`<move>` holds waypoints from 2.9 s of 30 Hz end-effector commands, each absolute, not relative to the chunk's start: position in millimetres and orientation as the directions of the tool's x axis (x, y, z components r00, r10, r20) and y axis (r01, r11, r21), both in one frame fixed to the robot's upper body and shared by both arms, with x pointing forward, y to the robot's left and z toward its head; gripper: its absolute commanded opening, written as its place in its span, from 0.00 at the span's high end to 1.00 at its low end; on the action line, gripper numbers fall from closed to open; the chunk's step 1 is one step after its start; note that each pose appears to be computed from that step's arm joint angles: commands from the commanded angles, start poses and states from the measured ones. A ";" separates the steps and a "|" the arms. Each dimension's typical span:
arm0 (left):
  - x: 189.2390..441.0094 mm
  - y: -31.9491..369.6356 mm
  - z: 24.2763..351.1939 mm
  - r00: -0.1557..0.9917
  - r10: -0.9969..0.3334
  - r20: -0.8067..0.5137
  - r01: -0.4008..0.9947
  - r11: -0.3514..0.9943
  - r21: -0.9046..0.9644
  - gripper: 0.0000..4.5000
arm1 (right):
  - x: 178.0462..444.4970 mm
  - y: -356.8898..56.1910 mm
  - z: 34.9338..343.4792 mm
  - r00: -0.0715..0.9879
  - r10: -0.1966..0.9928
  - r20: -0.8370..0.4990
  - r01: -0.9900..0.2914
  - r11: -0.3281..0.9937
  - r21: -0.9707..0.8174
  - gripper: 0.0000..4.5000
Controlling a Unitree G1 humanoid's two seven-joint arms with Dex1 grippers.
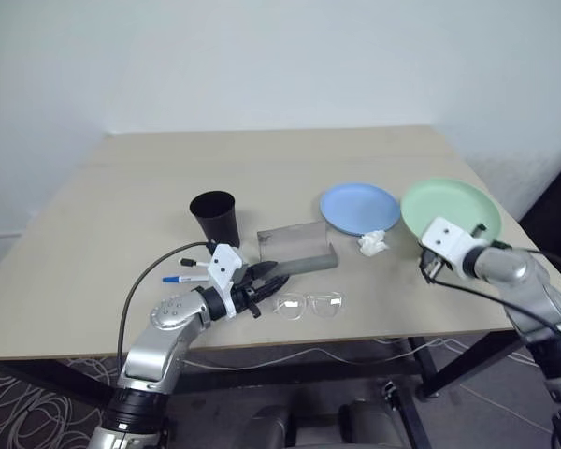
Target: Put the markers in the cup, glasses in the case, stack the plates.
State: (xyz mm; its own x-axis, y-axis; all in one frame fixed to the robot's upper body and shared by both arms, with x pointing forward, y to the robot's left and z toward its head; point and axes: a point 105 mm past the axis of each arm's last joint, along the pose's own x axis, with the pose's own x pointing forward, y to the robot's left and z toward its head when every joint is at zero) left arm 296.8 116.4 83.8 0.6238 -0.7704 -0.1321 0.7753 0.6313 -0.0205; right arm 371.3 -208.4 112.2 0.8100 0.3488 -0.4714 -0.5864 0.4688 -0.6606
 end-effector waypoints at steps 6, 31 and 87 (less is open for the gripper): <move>304.5 114.3 100.2 0.623 -0.776 -0.094 0.781 0.623 0.035 0.57 | 422.9 -161.0 140.1 0.720 0.532 -0.446 -0.654 0.306 -0.692 0.97; 302.8 123.0 103.6 0.653 -0.751 -0.097 0.757 0.651 0.053 0.57 | 432.4 -136.6 154.5 0.626 0.695 -0.354 -0.751 0.416 -0.512 0.31; 306.9 123.1 108.9 0.640 -0.762 -0.097 0.768 0.637 0.065 0.57 | 457.5 -131.0 137.5 0.787 0.524 -0.327 -0.604 0.762 -0.233 0.77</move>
